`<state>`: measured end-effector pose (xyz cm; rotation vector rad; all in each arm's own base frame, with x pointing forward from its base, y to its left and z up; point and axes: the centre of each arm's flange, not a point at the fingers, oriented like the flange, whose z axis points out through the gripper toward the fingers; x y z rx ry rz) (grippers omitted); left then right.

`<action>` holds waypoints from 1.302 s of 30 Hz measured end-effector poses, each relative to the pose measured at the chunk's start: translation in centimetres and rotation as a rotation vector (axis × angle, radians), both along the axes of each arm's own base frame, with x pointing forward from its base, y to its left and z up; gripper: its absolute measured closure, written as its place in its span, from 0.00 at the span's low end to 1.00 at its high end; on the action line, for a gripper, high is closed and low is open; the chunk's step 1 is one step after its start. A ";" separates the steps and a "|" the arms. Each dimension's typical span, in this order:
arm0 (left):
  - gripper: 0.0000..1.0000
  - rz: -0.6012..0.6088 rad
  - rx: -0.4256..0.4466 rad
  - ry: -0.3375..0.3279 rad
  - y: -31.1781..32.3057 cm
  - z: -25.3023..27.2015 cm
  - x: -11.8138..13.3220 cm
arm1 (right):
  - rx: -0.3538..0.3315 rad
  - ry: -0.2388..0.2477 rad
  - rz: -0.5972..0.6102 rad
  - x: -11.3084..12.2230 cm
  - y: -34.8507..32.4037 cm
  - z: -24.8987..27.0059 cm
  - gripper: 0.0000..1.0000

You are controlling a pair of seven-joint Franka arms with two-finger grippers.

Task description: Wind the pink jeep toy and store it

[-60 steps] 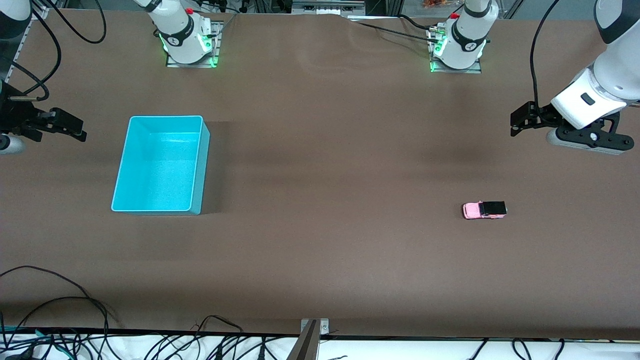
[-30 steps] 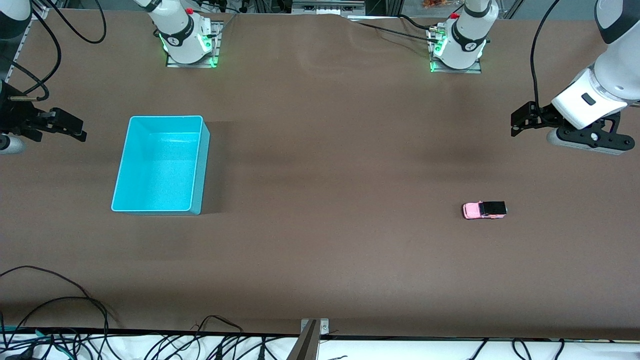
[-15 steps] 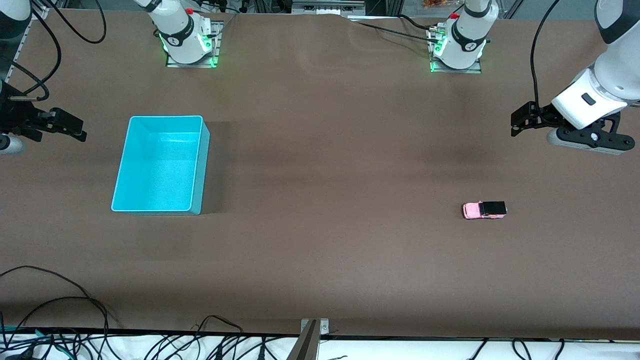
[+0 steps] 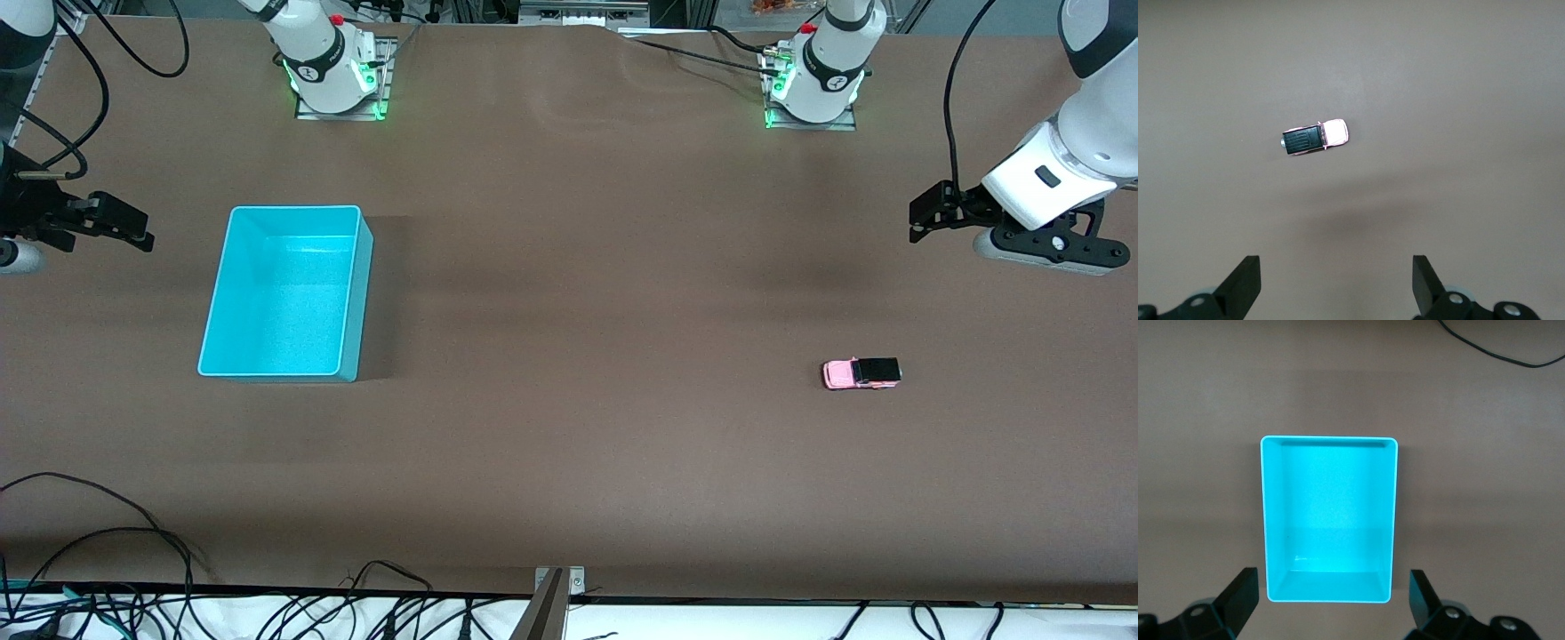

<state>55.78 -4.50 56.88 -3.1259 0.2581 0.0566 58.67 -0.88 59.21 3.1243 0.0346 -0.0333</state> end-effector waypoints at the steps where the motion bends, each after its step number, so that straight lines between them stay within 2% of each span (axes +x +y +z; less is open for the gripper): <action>1: 0.00 0.000 0.000 0.000 0.0 0.0 0.0 | 0.000 0.000 0.000 0.0 0.0 0.0 0.00; 39: 0.00 0.026 -0.001 0.001 1.4 -0.4 0.4 | 0.000 0.001 0.000 0.0 0.0 0.0 0.00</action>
